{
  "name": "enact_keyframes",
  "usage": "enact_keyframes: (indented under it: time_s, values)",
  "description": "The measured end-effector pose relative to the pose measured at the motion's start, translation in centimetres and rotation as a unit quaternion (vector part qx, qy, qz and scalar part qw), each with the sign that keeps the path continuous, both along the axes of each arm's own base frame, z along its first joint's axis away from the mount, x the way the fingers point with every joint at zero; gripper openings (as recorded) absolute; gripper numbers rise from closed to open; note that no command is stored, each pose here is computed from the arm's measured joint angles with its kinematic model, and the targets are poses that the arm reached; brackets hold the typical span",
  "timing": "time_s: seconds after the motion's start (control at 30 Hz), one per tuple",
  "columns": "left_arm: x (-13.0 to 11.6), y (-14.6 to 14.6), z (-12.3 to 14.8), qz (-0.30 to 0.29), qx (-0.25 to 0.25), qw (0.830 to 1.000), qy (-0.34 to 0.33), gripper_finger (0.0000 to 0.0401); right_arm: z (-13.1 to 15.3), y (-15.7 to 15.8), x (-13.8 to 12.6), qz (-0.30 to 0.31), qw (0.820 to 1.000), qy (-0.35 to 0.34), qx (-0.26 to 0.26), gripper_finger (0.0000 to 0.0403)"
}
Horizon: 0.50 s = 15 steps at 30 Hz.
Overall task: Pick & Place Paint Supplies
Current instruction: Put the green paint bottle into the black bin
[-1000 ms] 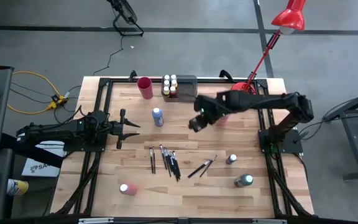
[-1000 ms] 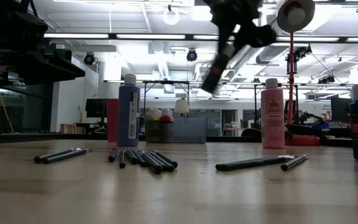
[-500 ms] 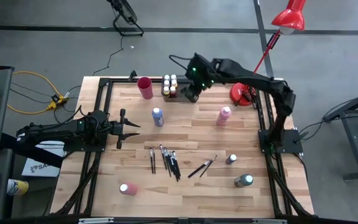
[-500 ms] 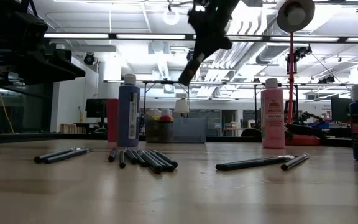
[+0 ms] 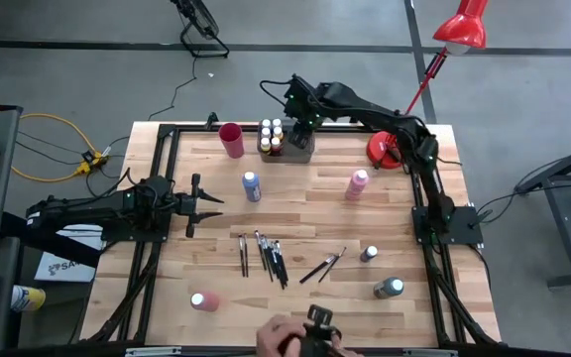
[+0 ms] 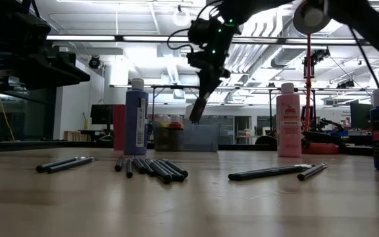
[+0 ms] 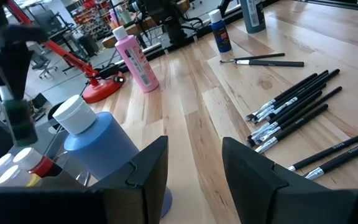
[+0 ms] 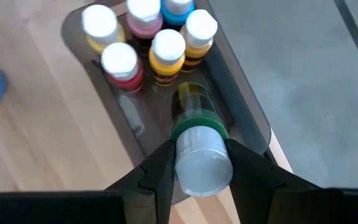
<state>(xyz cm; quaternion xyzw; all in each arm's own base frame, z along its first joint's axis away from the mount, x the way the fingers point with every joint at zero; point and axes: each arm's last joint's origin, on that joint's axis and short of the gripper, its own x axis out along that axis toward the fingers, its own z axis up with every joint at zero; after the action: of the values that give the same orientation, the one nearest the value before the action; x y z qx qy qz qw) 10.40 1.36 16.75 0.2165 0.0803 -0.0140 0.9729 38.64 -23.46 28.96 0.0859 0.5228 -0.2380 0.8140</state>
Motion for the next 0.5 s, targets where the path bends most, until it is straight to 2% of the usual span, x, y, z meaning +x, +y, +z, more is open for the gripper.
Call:
enact_keyframes:
  time_s: [0.27, 0.5]
  values:
    - [0.0, 0.0, 0.0, 0.000, 0.000, 1.000, 0.000, 0.0147, -1.2, -2.1, 1.7, -0.013, 1.000, 0.018, 0.014, 0.0118]
    - [0.0, 0.0, 0.0, 0.000, 0.000, 1.000, 0.000, 0.0147, -3.7, -3.3, 2.4, -0.022, 0.999, 0.035, 0.021, 0.0119]
